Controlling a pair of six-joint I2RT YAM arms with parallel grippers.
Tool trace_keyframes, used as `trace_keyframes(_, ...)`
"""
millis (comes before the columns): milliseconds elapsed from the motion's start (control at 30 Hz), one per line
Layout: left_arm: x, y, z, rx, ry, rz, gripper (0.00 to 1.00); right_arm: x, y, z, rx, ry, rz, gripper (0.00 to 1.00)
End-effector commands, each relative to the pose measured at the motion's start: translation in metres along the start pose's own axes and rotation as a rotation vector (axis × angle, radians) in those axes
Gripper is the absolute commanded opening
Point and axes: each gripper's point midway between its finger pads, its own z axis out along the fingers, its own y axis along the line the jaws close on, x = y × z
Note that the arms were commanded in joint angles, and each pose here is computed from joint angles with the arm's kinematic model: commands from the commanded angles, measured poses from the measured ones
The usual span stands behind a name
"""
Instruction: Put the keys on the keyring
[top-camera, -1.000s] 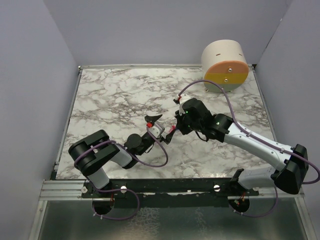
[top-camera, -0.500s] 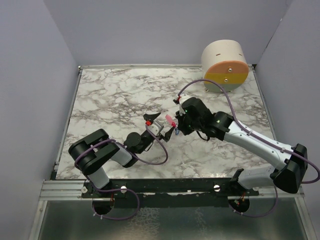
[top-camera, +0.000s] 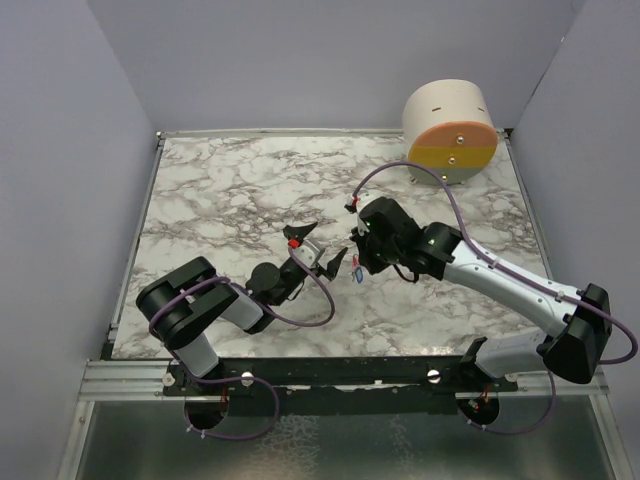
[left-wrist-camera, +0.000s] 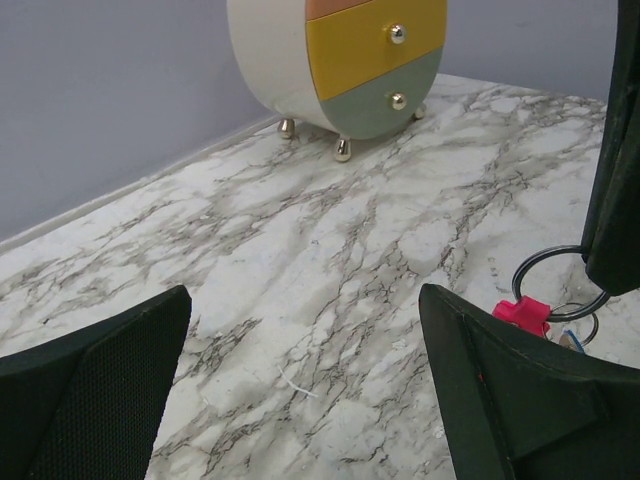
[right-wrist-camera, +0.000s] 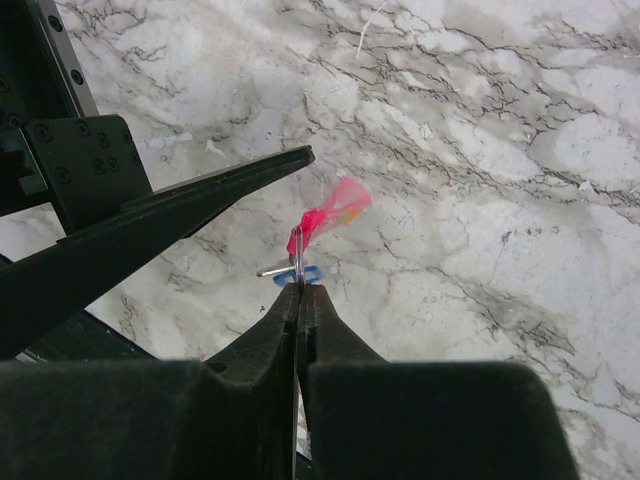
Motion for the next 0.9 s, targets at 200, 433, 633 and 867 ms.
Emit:
trace_keyframes(200,-0.06,-0.001,-0.008,0.023,-0.227,-0.05,0.99,-0.02,-0.002,-0.006,0.023,-0.047,-0.005,0.01)
trace_keyframes(433,-0.068,-0.018,-0.018,0.125,-0.252,-0.047,0.99,-0.028,-0.002,-0.004,0.031,-0.055,-0.011,0.01)
trace_keyframes(633,-0.07,-0.037,-0.019,0.235,-0.262,-0.05,0.99,-0.033,0.0,-0.002,0.023,-0.06,-0.015,0.01)
trace_keyframes(867,-0.069,-0.045,-0.011,0.272,-0.266,-0.068,0.99,-0.036,0.004,0.001,0.009,-0.061,-0.015,0.01)
